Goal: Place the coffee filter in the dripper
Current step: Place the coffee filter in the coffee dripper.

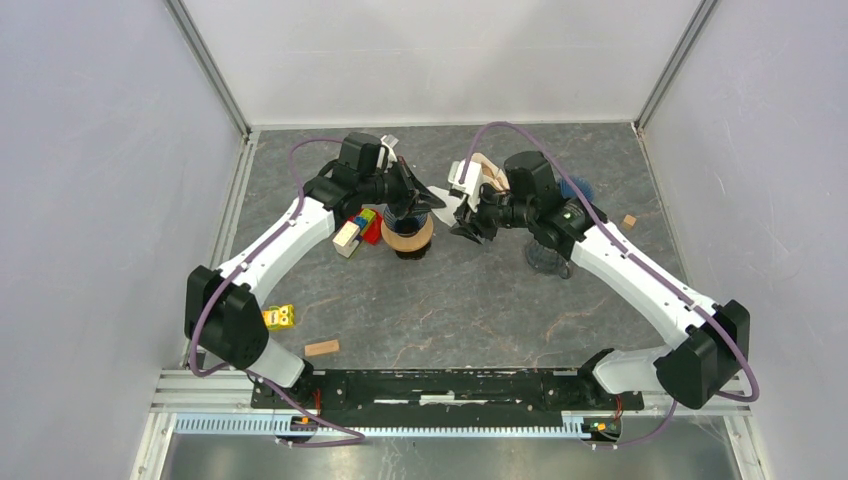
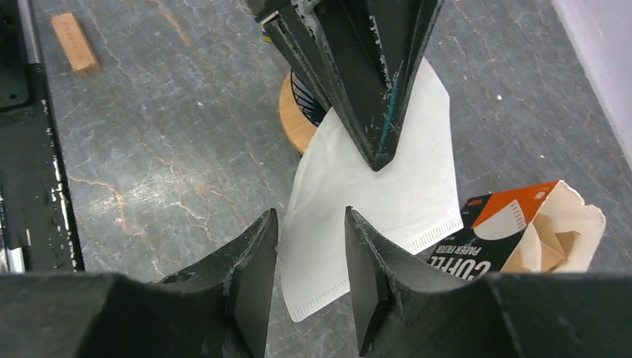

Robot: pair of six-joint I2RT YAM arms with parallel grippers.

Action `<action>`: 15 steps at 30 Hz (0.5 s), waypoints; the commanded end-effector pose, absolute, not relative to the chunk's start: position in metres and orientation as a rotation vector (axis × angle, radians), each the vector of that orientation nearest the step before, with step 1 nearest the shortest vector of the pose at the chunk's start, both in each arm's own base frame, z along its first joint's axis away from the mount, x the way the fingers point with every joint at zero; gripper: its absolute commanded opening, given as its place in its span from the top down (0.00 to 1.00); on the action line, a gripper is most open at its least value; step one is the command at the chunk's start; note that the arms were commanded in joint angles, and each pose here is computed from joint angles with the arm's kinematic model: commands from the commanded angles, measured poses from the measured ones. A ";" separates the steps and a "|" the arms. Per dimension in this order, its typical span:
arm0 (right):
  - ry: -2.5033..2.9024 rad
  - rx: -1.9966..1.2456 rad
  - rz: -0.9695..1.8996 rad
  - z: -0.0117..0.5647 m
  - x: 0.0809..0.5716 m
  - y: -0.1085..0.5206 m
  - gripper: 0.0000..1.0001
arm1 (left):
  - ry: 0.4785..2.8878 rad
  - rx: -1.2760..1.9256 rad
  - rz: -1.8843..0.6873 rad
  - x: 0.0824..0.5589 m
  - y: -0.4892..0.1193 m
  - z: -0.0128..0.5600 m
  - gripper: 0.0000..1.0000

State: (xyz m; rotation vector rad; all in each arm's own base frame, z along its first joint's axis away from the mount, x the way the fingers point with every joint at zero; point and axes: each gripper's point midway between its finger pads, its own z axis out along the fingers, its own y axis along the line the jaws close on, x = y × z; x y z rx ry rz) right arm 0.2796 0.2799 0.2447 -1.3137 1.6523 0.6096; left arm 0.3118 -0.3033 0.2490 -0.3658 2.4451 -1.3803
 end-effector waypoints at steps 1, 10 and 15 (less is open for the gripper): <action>1.581 -1.305 0.713 0.270 0.275 0.292 0.56 | 2.365 -0.287 -1.431 0.308 -0.304 0.273 0.98; 1.603 -1.272 0.750 0.270 0.280 0.290 0.56 | 2.362 -0.272 -1.437 0.306 -0.305 0.274 0.98; 1.612 -1.257 0.775 0.271 0.282 0.289 0.57 | 2.361 -0.261 -1.440 0.305 -0.306 0.274 0.98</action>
